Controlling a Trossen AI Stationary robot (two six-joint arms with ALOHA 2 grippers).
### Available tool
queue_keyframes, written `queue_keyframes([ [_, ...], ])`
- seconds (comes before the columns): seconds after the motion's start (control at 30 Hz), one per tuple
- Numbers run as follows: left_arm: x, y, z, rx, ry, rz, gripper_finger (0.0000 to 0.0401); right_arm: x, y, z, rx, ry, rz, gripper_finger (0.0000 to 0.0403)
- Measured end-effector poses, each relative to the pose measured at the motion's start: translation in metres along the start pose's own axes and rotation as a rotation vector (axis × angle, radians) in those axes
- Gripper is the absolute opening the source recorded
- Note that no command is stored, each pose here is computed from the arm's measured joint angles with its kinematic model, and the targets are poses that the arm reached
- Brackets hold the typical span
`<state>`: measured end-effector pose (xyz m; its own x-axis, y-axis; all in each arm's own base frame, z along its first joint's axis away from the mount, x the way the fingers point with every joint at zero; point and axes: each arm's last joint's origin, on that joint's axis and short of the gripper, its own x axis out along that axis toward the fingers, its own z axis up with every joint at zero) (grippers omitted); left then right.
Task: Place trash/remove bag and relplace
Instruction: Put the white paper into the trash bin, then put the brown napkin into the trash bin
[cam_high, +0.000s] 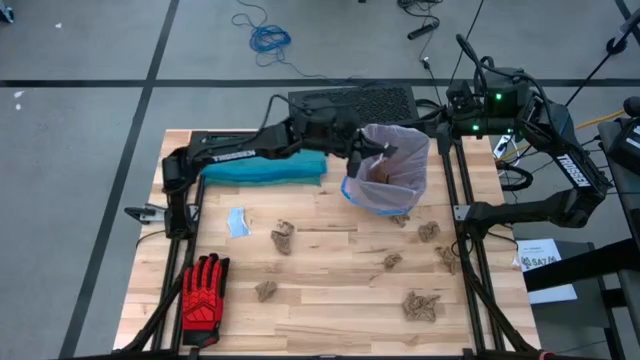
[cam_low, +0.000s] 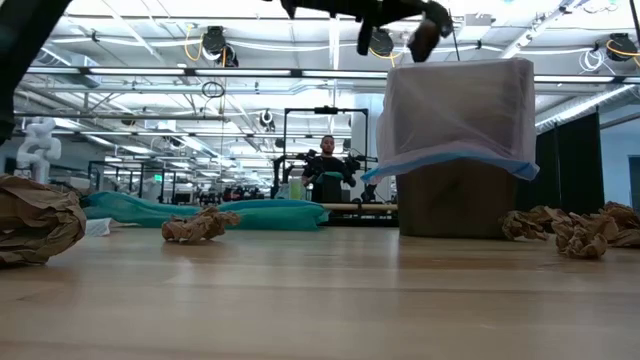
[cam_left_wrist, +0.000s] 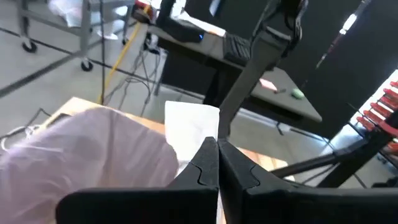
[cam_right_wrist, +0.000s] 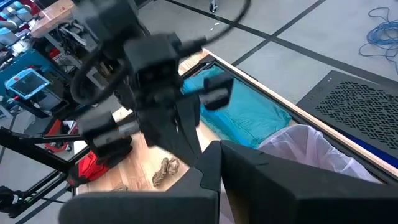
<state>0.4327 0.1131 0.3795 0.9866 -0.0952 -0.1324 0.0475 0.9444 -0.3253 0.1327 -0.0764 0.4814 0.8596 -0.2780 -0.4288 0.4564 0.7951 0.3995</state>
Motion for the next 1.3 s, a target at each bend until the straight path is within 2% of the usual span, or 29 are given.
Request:
queue_keyframes([
  [0.33, 0.006, -0.001, -0.003, 0.009, -0.014, -0.016, 0.0092, 0.0, 0.0, 0.0, -0.018, 0.002, 0.006, 0.0],
  [0.47, -0.004, 0.008, 0.004, 0.003, -0.016, 0.005, 0.0104, 0.0, 0.0, 0.0, -0.029, 0.003, 0.008, 0.0],
  [0.6, -0.036, 0.012, 0.025, 0.001, -0.02, 0.057, 0.0078, -0.006, 0.001, -0.005, -0.027, 0.034, 0.011, 0.0],
  [0.77, -0.086, 0.002, 0.054, 0.099, -0.035, 0.068, 0.0011, -0.009, 0.007, -0.025, -0.038, 0.226, 0.017, 0.0],
  [0.93, -0.132, -0.011, 0.072, 0.137, -0.037, 0.109, 0.0003, -0.008, 0.024, -0.045, -0.049, 0.405, 0.06, 0.0],
  [1.13, -0.173, -0.014, 0.067, 0.083, 0.1, 0.302, 0.0001, -0.013, 0.045, -0.076, -0.001, 0.607, 0.003, 0.0],
  [1.3, -0.188, -0.013, 0.061, 0.051, 0.182, 0.353, 0.0001, -0.006, 0.061, -0.114, 0.01, 0.72, -0.059, 0.0],
])
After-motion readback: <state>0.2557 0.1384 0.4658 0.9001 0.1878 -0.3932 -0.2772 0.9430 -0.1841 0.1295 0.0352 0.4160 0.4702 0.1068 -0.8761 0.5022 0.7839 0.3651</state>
